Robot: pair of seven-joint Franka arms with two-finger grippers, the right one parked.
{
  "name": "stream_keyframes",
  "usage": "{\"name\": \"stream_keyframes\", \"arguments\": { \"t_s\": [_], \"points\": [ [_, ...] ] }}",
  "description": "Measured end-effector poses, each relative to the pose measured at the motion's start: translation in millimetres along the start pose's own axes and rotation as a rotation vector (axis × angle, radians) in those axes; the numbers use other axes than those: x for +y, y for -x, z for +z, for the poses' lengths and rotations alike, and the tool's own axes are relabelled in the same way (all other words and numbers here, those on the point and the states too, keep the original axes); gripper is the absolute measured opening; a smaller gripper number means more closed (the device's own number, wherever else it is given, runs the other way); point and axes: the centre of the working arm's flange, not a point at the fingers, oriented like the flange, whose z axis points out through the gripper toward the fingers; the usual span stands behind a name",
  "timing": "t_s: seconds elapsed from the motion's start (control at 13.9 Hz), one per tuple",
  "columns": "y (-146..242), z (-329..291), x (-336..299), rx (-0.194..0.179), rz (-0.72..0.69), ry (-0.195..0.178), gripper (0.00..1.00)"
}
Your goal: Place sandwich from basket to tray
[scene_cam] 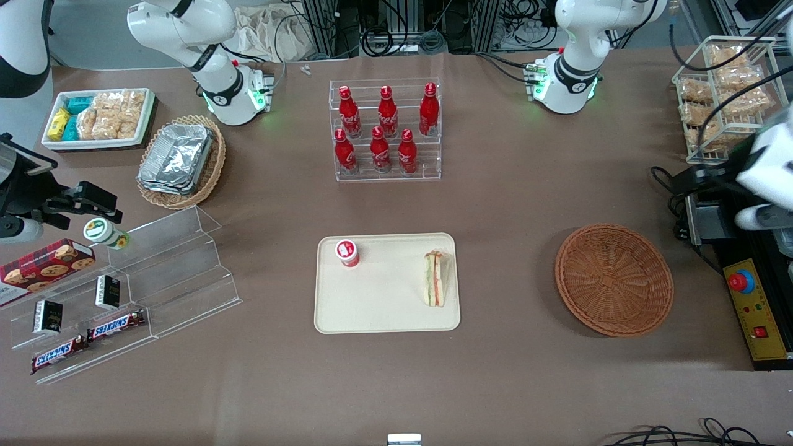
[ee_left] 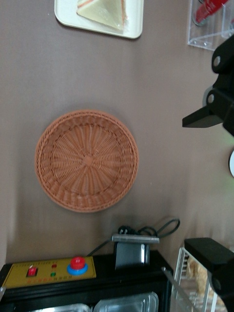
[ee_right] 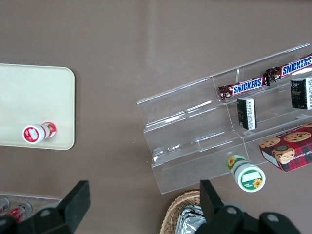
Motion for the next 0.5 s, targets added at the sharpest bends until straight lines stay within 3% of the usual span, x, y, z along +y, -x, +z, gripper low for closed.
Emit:
{"name": "stream_keyframes", "arguments": {
  "t_s": [0.22, 0.5],
  "points": [
    [13.6, -7.5, -25.6, 0.019, -0.002, 0.005, 1.0],
    [11.4, 3.9, -13.7, 0.008, 0.01, 0.005, 1.0]
  ]
}}
